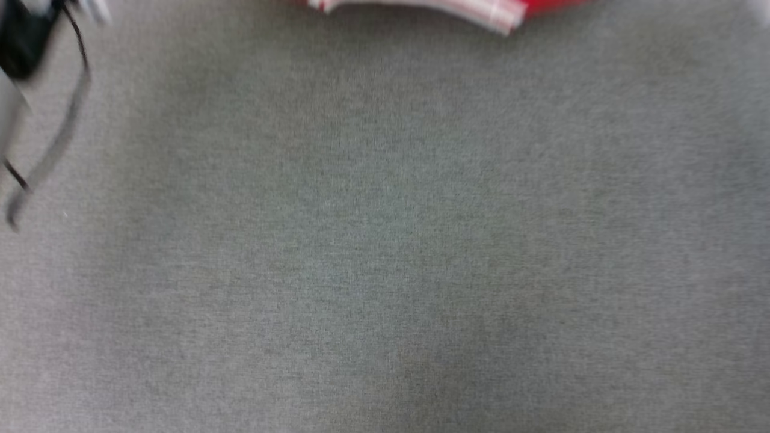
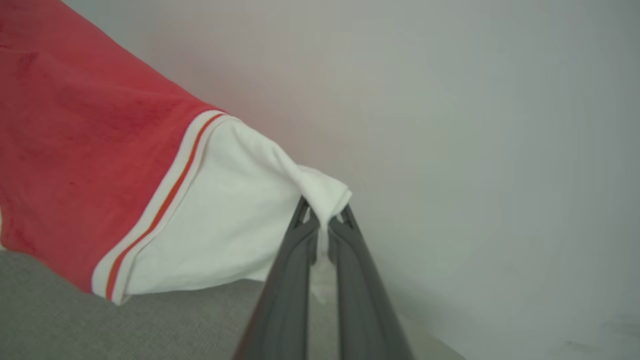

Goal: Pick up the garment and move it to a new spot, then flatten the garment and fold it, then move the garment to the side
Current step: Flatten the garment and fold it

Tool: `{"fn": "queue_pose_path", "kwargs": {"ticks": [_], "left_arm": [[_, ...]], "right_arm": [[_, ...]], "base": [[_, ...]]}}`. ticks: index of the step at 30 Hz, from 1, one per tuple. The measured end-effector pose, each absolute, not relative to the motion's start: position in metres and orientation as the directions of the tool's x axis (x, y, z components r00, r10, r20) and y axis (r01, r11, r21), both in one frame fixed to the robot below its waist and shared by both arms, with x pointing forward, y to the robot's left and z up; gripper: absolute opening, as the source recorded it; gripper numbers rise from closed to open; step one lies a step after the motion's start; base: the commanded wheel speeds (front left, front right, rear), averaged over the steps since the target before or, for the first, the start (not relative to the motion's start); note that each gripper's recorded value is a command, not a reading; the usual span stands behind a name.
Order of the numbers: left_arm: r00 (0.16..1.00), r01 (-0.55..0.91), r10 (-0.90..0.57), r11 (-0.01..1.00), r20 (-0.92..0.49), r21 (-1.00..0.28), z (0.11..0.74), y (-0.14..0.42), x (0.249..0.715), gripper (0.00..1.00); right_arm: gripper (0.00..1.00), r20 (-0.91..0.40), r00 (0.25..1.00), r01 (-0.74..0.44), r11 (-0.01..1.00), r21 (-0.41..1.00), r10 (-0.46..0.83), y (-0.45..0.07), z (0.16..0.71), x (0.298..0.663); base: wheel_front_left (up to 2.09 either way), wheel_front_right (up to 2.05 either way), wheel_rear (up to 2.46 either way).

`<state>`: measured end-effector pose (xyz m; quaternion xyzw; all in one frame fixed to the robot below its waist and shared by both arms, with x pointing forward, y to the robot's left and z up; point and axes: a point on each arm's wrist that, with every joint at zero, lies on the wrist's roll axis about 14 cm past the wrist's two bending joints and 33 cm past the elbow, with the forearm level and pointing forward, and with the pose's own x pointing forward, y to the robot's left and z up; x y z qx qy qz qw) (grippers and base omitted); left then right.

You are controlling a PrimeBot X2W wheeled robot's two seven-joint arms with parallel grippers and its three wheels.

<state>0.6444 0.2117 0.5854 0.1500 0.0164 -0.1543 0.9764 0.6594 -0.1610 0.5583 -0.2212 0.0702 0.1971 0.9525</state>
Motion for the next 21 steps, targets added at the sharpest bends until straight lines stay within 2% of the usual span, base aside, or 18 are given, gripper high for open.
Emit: {"fn": "queue_pose_path", "kwargs": {"ticks": [10,21], "left_arm": [[0.935,0.317,-0.275,0.931,-0.223,0.182,0.511,0.227,0.541,0.00],[0.896,0.275,-0.213,0.955,-0.390,0.109,0.463,0.242,0.410,0.00]], "right_arm": [[0.00,-0.377,0.833,-0.519,0.807,-0.281,0.404,-0.167,0.494,0.556],[0.00,-0.564,0.737,-0.534,0.832,-0.150,0.372,-0.204,0.452,0.426]], "base": [[0.00,0.00,0.00],[0.00,0.00,0.00]]}}
